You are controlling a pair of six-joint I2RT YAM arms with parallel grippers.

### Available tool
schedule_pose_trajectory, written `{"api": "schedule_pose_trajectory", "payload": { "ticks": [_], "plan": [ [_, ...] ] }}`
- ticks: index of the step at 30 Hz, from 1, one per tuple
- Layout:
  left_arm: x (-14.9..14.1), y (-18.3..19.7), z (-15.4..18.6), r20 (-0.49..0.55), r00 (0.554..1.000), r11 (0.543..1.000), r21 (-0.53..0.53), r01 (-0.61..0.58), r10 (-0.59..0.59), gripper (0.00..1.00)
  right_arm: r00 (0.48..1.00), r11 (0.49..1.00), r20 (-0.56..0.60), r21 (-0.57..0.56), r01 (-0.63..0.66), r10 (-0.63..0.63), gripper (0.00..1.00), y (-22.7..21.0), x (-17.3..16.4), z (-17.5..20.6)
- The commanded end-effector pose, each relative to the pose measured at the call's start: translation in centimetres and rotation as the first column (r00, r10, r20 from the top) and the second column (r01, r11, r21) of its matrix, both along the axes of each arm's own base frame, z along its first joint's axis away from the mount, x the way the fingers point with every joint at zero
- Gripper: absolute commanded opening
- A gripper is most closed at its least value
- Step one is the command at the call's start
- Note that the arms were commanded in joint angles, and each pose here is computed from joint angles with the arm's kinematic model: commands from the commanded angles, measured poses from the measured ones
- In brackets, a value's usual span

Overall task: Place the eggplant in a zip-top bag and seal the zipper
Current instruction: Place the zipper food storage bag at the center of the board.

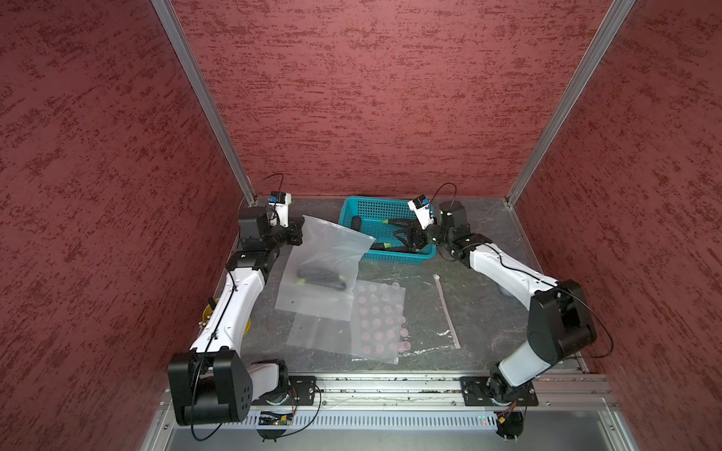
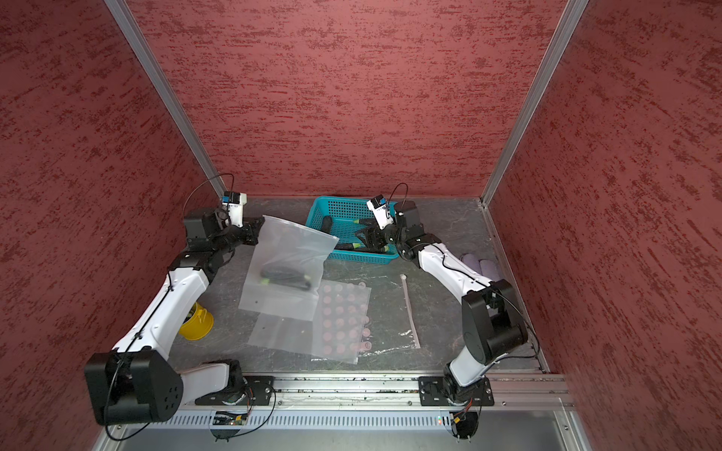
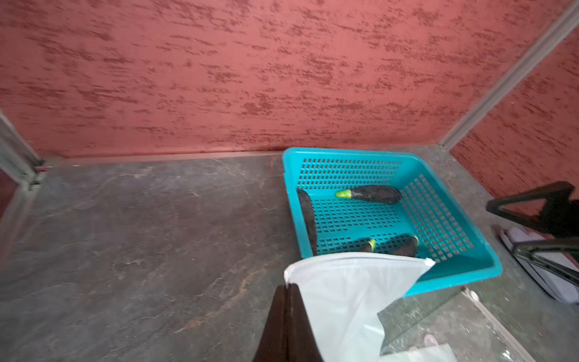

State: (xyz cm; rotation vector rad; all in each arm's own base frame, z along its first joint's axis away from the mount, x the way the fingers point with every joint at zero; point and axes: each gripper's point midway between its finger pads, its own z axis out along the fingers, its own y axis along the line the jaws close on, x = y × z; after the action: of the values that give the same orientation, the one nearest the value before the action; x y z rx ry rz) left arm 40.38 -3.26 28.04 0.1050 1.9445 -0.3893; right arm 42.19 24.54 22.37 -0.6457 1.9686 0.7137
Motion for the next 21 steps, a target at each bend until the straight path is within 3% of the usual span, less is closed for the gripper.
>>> {"api": "schedule_pose_trajectory", "payload": {
  "ticks": [1,15,21],
  "plan": [
    [1.0,3.5,1.4,0.011,0.99,0.99,-0.018,-0.142,0.142,0.0,0.999,0.999,0.032,0.032,0.036,-0.037,0.77,-0.3,0.8,1.3],
    [7.4,11.1,0.2,-0.064,0.952,0.953,-0.015,-0.301,0.3,0.0,0.999,0.998,-0.012,0.025,0.053,-0.053,0.77,-0.6,0.8,-0.5],
    [10.4,12.7,-1.2,-0.092,0.947,0.951,0.002,-0.31,0.309,0.0,0.998,0.998,-0.021,0.019,0.058,-0.057,0.77,-0.8,0.5,-0.8]
  ]
}}
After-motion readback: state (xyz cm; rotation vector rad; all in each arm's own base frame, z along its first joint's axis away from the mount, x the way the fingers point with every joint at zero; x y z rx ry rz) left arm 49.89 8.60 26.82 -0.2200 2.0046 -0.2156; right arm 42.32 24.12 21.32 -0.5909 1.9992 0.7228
